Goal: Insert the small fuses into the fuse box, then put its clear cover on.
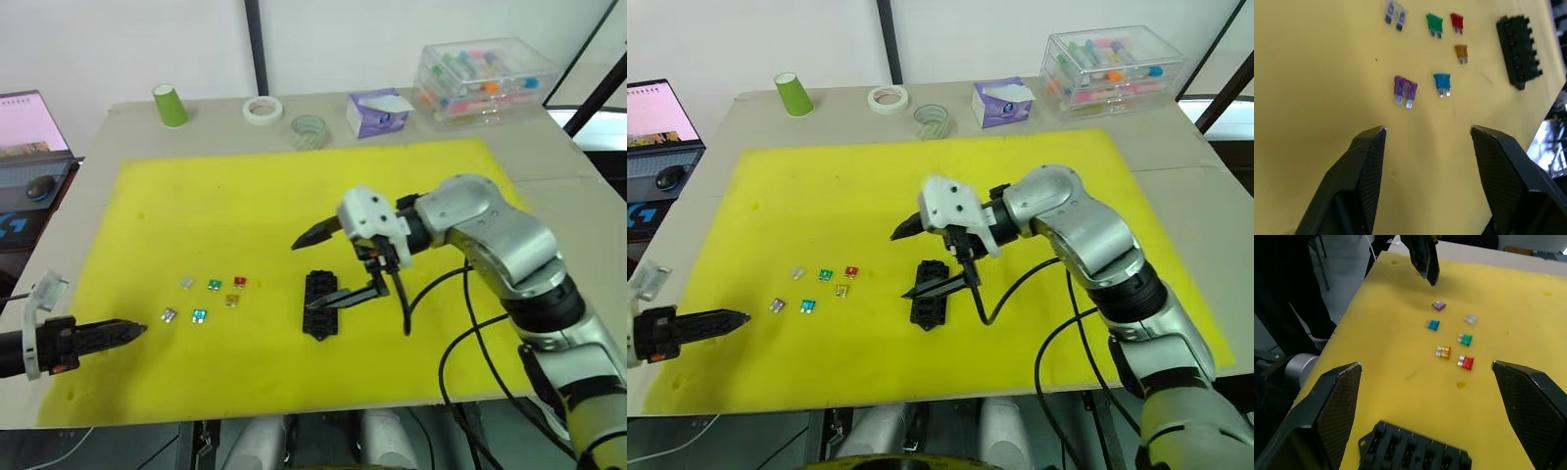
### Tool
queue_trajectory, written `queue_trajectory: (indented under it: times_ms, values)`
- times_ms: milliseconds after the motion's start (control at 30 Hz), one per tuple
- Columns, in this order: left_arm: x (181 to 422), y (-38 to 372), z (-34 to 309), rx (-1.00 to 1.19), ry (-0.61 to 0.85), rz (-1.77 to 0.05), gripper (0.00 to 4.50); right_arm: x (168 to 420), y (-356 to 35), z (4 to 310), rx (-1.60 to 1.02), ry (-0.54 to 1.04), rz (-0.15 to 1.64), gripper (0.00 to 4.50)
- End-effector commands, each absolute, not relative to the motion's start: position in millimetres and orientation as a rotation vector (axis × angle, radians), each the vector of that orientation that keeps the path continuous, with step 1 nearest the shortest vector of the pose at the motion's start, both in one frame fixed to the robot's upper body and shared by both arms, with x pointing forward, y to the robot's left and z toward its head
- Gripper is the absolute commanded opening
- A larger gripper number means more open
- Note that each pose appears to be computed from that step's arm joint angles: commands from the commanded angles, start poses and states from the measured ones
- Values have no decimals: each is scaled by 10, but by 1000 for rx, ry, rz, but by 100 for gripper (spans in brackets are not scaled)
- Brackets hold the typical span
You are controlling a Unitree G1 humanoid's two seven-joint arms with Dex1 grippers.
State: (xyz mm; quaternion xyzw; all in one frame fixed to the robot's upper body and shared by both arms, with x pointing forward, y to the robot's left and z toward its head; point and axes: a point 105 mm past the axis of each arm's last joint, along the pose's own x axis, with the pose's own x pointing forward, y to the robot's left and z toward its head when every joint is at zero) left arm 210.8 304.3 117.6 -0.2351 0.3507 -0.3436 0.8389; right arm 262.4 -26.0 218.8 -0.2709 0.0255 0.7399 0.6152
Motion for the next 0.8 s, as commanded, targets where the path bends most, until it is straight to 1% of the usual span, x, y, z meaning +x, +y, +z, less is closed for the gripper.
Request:
queue_trajectory:
  times_ms: [33, 300, 533, 700, 800]
  values:
    - [2155, 3019, 1181, -585, 762, -724, 286, 2627, -198, 2296, -660, -5, 1703, 450]
    - [2286, 2962, 1114, -760, 794, -683, 286, 2618, -164, 2293, -662, -18, 1699, 450]
    - [2332, 2913, 935, -768, 842, -675, 286, 2659, -170, 2294, -683, -31, 1664, 450]
    - [2371, 2907, 916, -776, 840, -679, 286, 2646, -162, 2332, -668, -40, 1657, 450]
    - [2350, 2858, 874, -774, 865, -705, 286, 2646, -171, 2325, -673, -37, 1650, 450]
